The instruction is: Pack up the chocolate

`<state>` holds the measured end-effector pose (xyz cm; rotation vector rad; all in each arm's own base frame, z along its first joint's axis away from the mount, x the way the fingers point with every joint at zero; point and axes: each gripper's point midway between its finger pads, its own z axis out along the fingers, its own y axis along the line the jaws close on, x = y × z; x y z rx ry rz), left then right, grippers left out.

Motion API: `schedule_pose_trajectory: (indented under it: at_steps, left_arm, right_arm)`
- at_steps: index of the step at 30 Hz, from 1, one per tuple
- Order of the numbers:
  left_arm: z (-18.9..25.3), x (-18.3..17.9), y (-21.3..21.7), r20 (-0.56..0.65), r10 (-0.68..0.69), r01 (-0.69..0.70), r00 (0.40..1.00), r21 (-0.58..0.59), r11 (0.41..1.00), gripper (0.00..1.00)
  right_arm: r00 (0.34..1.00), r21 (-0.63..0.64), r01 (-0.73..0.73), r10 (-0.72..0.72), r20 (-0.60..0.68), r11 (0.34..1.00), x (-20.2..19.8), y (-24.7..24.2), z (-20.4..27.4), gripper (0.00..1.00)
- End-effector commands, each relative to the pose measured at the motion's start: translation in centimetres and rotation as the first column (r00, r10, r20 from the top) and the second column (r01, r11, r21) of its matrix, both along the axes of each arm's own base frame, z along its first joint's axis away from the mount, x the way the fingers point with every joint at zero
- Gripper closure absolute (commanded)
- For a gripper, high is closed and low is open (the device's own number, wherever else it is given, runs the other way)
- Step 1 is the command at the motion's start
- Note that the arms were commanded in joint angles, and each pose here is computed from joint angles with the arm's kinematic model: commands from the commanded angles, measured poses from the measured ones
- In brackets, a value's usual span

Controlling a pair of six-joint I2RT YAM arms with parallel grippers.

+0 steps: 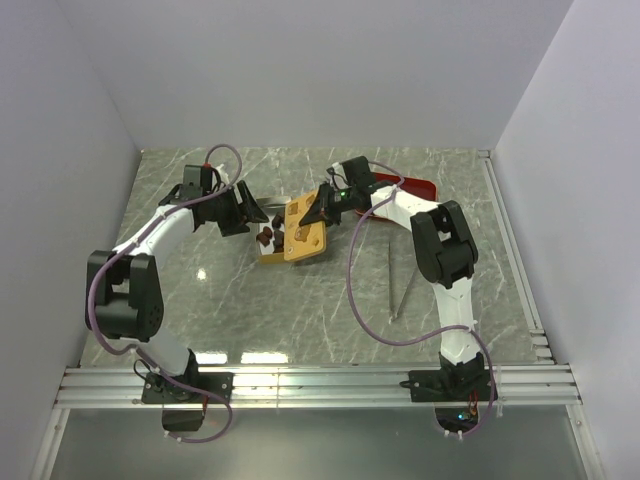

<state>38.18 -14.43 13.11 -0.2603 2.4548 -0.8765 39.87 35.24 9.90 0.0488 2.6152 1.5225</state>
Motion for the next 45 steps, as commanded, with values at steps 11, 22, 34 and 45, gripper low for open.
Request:
schedule_pose_trajectory:
  at_steps: [11,22,34,45]
  left_arm:
    - [-0.6,0.9,0.1,0.005,0.009,-0.009,1.000,0.015,1.000,0.26]
    - [-0.7,0.9,0.0,0.008,0.002,-0.002,1.000,0.005,1.000,0.26]
    - [-2.2,1.1,-0.1,-0.017,0.000,0.001,1.000,0.009,1.000,0.26]
    - [-2.9,1.2,-0.3,-0.024,-0.008,0.008,1.000,-0.002,1.000,0.26]
  right_arm:
    - [0.997,-0.073,0.009,-0.003,0.077,0.997,0.7,-0.3,-0.2,0.73]
    - [0.998,-0.098,0.032,-0.027,0.058,0.995,0.6,-0.7,-1.2,0.56]
    - [0.999,-0.087,0.044,-0.042,0.023,0.995,0.7,-0.4,-1.5,0.46]
    - [0.999,-0.088,0.047,-0.048,-0.012,0.995,0.3,0.1,-2.2,0.41]
